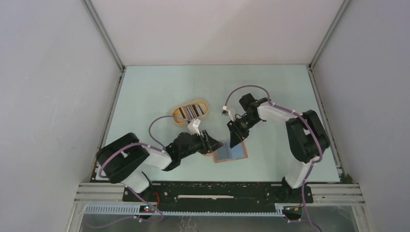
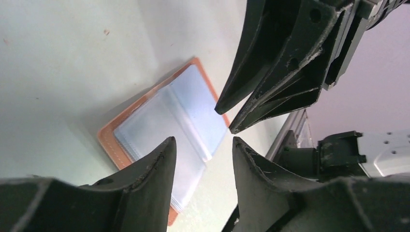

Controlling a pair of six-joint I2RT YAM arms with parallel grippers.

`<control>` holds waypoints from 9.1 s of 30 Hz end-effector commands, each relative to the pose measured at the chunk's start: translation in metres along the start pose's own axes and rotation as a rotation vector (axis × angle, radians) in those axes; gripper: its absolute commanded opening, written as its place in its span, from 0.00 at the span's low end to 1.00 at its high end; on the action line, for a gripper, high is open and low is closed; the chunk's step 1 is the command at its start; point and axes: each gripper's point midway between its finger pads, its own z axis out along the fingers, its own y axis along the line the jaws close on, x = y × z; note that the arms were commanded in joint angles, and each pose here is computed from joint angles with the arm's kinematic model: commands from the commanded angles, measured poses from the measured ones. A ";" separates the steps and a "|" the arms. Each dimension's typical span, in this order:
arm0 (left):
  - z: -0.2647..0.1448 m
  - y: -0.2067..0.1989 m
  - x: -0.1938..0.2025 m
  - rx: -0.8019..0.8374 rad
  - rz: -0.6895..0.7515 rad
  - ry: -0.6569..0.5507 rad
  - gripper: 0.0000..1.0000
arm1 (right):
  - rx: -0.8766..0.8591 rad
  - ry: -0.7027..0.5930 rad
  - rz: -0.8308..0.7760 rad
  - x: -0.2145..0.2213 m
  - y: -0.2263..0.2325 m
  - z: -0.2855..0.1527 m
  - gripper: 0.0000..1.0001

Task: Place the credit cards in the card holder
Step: Turn over the card slot in the card holder.

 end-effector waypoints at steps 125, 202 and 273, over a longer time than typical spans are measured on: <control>-0.025 -0.011 -0.017 0.047 -0.145 -0.121 0.00 | -0.014 0.088 -0.841 -0.035 0.030 0.025 0.54; 0.005 -0.002 0.022 -0.070 -0.086 0.035 0.00 | -0.010 0.097 -0.841 -0.033 0.031 0.024 0.54; -0.007 -0.024 -0.042 -0.137 0.277 -0.128 0.41 | 0.259 -0.040 -0.944 0.009 0.016 -0.053 0.18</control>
